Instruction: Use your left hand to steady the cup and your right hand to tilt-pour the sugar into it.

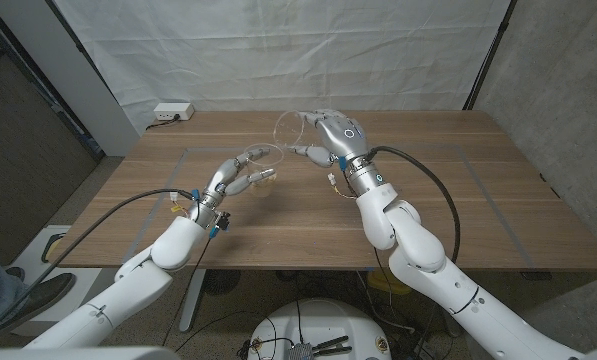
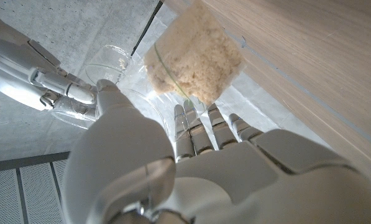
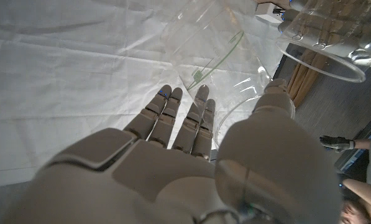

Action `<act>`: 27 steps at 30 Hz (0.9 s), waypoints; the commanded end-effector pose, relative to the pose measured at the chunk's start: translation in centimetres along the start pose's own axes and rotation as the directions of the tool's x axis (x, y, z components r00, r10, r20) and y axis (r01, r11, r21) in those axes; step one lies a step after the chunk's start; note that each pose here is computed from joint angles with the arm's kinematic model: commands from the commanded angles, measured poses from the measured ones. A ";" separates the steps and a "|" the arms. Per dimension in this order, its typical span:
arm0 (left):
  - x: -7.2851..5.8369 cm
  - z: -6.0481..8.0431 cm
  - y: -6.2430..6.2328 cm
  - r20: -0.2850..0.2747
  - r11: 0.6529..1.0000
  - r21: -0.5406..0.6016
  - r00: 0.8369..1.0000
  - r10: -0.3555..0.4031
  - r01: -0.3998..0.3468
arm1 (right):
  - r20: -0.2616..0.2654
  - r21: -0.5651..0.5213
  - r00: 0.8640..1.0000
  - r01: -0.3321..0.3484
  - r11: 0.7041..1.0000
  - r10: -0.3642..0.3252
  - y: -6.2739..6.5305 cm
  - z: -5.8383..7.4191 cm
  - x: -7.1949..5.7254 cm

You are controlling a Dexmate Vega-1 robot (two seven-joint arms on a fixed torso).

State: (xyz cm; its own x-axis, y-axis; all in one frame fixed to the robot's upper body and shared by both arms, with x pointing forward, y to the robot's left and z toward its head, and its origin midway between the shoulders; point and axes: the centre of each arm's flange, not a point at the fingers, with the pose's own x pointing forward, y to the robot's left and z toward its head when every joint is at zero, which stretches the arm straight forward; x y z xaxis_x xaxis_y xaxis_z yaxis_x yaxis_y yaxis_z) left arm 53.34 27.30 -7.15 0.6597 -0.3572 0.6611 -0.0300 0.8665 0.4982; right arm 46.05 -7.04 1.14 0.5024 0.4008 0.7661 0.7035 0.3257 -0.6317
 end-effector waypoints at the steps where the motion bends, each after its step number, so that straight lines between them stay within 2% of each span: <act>1: 0.2 -0.2 0.6 0.013 1.000 -0.008 1.000 0.007 -0.006 | -0.159 0.222 0.987 0.004 0.975 0.033 2.2 -1.3 -2.2; 10: 0.3 -0.6 0.9 0.032 1.000 -0.016 0.999 0.027 -0.027 | -0.253 0.353 0.967 0.052 0.934 0.042 4.5 -2.2 -3.8; 20: 0.5 -1.3 0.7 0.031 0.999 -0.040 0.999 0.031 -0.030 | -0.330 0.392 0.943 0.097 0.915 0.041 6.7 -3.1 -5.1; 21: 0.6 -1.5 0.6 0.027 0.998 -0.049 0.999 0.028 -0.027 | -0.343 0.420 0.938 0.109 0.901 0.046 7.2 -3.3 -5.4; 27: 0.8 -2.1 0.4 0.015 0.998 -0.060 1.000 0.023 -0.022 | -0.380 0.458 0.924 0.152 0.876 0.038 8.5 -4.0 -6.2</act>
State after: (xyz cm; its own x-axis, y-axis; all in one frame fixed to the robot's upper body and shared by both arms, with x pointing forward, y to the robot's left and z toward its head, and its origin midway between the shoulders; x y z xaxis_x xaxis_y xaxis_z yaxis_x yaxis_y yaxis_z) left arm 54.55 28.14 -7.11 0.6385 -0.3423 0.6893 -0.0212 0.8875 0.4603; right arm 49.43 -9.37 -5.75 0.6531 0.1377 0.7447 0.4991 0.6613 -0.5600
